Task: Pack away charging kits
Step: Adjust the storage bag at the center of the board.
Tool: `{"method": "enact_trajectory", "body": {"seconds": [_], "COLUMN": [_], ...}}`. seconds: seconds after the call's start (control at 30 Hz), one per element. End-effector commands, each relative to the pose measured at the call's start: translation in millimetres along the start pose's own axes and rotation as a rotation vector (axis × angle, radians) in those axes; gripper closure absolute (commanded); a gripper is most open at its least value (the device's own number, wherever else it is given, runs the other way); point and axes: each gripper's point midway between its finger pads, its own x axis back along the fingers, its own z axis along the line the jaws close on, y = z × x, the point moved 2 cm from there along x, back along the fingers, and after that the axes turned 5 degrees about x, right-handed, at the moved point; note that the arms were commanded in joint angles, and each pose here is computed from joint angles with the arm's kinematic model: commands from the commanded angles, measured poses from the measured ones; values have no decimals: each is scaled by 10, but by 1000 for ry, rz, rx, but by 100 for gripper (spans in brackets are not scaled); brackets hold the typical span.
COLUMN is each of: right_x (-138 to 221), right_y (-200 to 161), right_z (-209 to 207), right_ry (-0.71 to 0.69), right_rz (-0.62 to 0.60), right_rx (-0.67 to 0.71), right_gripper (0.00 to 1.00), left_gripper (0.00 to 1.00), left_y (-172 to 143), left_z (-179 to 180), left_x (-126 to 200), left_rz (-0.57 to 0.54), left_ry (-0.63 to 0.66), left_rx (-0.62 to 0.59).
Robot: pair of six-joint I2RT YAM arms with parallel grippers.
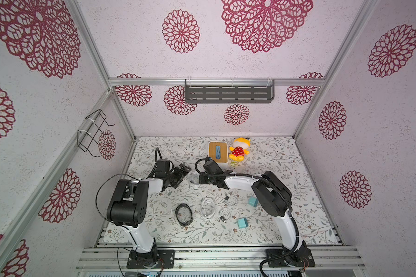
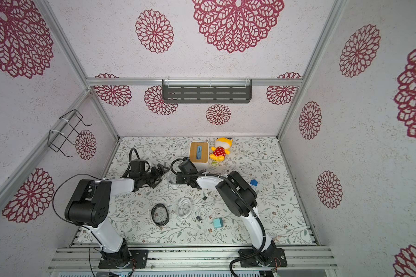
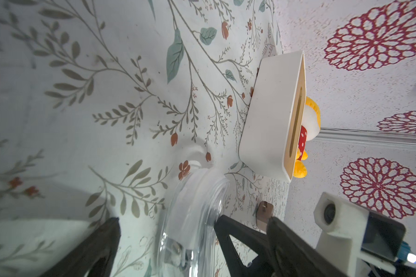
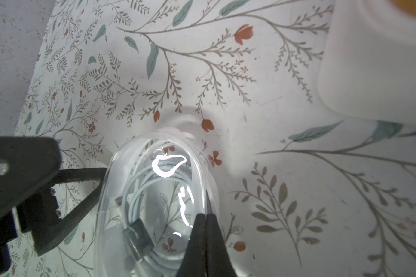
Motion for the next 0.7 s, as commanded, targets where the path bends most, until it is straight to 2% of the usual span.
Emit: {"method": "enact_trajectory", "body": {"seconds": [0.0, 0.67], "right_x": [105, -72], "right_y": [118, 23], "right_z": [-8, -192], "right_ry": [4, 13], "right_rz": [-30, -9], "right_rx": [-25, -53], "right_gripper": [100, 100], "left_gripper": [3, 9], "left_y": [36, -109], "left_z": [-85, -37], "left_x": [-56, -288], "left_rz": [16, 113], "left_ry": [-40, -27], "left_rx": [3, 43]}}
